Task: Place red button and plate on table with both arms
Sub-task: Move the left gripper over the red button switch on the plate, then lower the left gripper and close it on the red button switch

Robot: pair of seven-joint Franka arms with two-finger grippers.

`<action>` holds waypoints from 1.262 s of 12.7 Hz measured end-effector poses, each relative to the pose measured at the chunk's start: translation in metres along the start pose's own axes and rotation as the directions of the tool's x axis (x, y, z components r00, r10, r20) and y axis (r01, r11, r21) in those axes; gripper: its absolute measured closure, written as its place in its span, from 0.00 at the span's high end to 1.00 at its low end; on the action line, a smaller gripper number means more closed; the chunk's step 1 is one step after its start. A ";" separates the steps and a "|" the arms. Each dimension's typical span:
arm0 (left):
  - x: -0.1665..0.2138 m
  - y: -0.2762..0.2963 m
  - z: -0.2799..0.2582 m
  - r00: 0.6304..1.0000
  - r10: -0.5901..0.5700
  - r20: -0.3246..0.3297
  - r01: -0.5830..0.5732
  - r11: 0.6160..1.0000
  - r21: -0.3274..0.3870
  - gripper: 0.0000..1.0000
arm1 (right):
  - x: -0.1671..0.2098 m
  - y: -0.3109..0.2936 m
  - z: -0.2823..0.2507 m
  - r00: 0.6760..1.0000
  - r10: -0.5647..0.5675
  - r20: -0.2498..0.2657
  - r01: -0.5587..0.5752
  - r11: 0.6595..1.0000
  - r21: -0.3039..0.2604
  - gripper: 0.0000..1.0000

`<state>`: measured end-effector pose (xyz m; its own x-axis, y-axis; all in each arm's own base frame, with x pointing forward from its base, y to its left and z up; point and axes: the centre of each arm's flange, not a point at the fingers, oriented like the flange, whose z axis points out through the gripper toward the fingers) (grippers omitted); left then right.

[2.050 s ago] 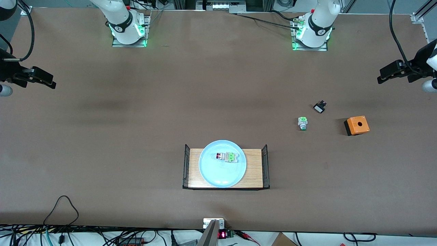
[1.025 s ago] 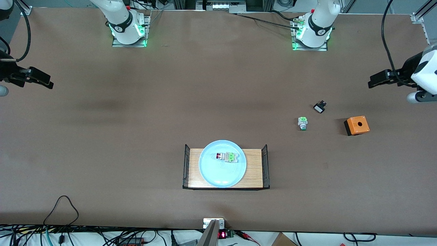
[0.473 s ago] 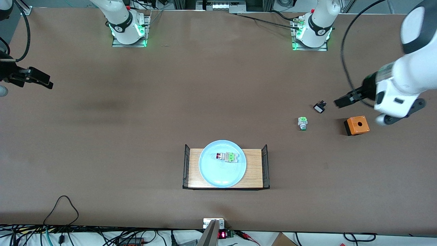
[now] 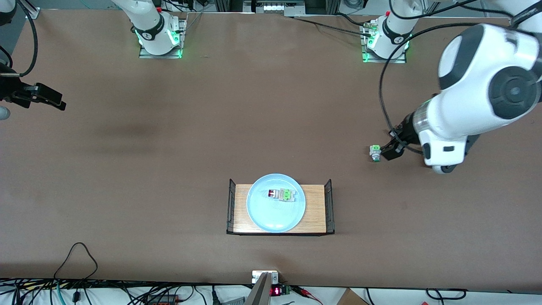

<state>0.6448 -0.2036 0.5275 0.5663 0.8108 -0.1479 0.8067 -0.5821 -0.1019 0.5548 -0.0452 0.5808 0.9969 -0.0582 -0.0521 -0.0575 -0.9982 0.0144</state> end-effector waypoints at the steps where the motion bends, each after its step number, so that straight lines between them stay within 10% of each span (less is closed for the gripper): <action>1: -0.010 0.016 0.008 0.998 -0.055 -0.008 0.055 0.998 -0.015 1.00 | 0.000 0.000 0.000 1.000 0.000 0.000 0.000 1.000 0.000 1.00; 8: -0.072 0.092 0.045 0.949 -0.315 -0.003 0.310 0.935 -0.169 1.00 | 0.000 0.000 0.000 1.000 0.000 0.000 0.000 1.000 0.000 1.00; 16: -0.132 0.147 0.087 0.933 -0.356 0.053 0.351 0.869 -0.349 1.00 | 0.002 -0.001 0.000 1.000 -0.001 -0.009 0.001 1.000 0.000 1.00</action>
<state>0.6736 -0.4015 0.4467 0.2323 0.9604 -0.1537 0.9586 -0.1994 0.2033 0.5567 -0.0444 0.5805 0.9974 -0.0572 -0.0428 -0.0566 -0.9983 0.0146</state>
